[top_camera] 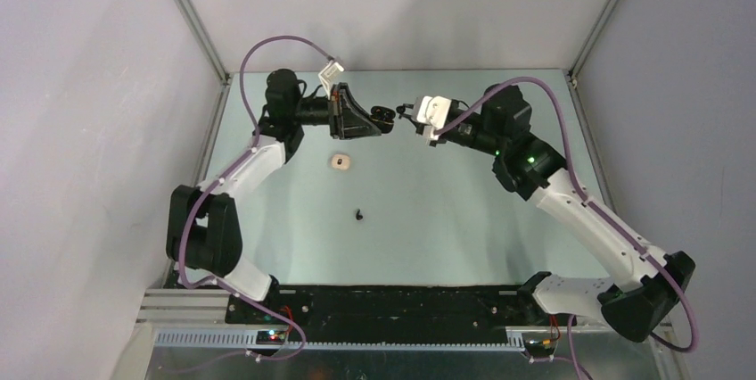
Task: Insert the wireless bluetooth earbuds into the charging case
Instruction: Place the earbud in the charging case.
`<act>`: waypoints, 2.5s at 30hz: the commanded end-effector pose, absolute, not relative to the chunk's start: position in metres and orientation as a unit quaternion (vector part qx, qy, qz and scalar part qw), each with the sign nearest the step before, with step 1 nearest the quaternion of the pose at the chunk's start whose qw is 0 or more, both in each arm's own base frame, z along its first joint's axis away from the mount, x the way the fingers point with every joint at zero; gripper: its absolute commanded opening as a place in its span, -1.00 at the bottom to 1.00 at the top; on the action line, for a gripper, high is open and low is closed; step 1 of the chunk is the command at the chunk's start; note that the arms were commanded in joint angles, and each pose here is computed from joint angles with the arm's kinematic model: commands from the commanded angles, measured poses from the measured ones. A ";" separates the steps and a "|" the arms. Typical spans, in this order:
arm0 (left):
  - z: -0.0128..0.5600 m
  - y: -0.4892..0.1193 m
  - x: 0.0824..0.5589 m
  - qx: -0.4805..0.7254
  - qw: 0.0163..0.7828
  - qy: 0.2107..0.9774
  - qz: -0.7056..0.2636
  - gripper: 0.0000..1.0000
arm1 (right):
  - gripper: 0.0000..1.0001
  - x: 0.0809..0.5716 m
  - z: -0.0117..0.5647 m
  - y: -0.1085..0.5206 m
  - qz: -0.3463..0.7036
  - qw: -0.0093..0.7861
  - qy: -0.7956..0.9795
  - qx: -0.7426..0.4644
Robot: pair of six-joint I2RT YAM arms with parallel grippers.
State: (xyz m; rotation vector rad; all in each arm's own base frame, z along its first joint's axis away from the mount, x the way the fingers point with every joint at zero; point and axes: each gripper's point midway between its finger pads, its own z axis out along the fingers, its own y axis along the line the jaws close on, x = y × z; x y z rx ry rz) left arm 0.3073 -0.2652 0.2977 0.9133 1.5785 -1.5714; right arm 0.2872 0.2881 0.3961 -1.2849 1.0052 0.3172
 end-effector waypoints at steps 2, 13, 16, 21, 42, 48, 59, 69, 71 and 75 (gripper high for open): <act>0.312 -0.267 0.301 0.413 0.376 0.567 -0.605 -1.00 | -1.00 0.305 0.408 0.298 0.123 0.705 0.438 -0.544; 0.321 -0.262 0.316 0.389 0.504 0.561 -0.530 -1.00 | -1.00 0.309 0.418 0.312 0.108 0.729 0.432 -0.520; 0.332 -0.259 0.311 0.384 0.548 0.531 -0.520 -1.00 | -1.00 0.307 0.419 0.310 0.104 0.728 0.435 -0.520; 0.338 -0.257 0.297 0.418 0.596 0.489 -0.480 -1.00 | -1.00 0.296 0.419 0.311 0.097 0.724 0.429 -0.532; 0.340 -0.255 0.281 0.407 0.602 0.487 -0.484 -1.00 | -1.00 0.295 0.396 0.324 0.060 0.718 0.412 -0.558; 0.340 -0.256 0.281 0.406 0.600 0.488 -0.487 -1.00 | -1.00 0.299 0.391 0.327 0.047 0.715 0.406 -0.567; 0.339 -0.256 0.284 0.402 0.600 0.492 -0.486 -1.00 | -1.00 0.298 0.382 0.329 0.033 0.702 0.392 -0.593; 0.333 -0.256 0.294 0.366 0.589 0.518 -0.500 -1.00 | -1.00 0.294 0.376 0.326 0.027 0.696 0.386 -0.605; 0.333 -0.256 0.294 0.367 0.589 0.518 -0.500 -1.00 | -1.00 0.294 0.375 0.326 0.029 0.695 0.387 -0.605; 0.333 -0.256 0.293 0.370 0.590 0.515 -0.499 -1.00 | -1.00 0.294 0.373 0.327 0.030 0.694 0.386 -0.607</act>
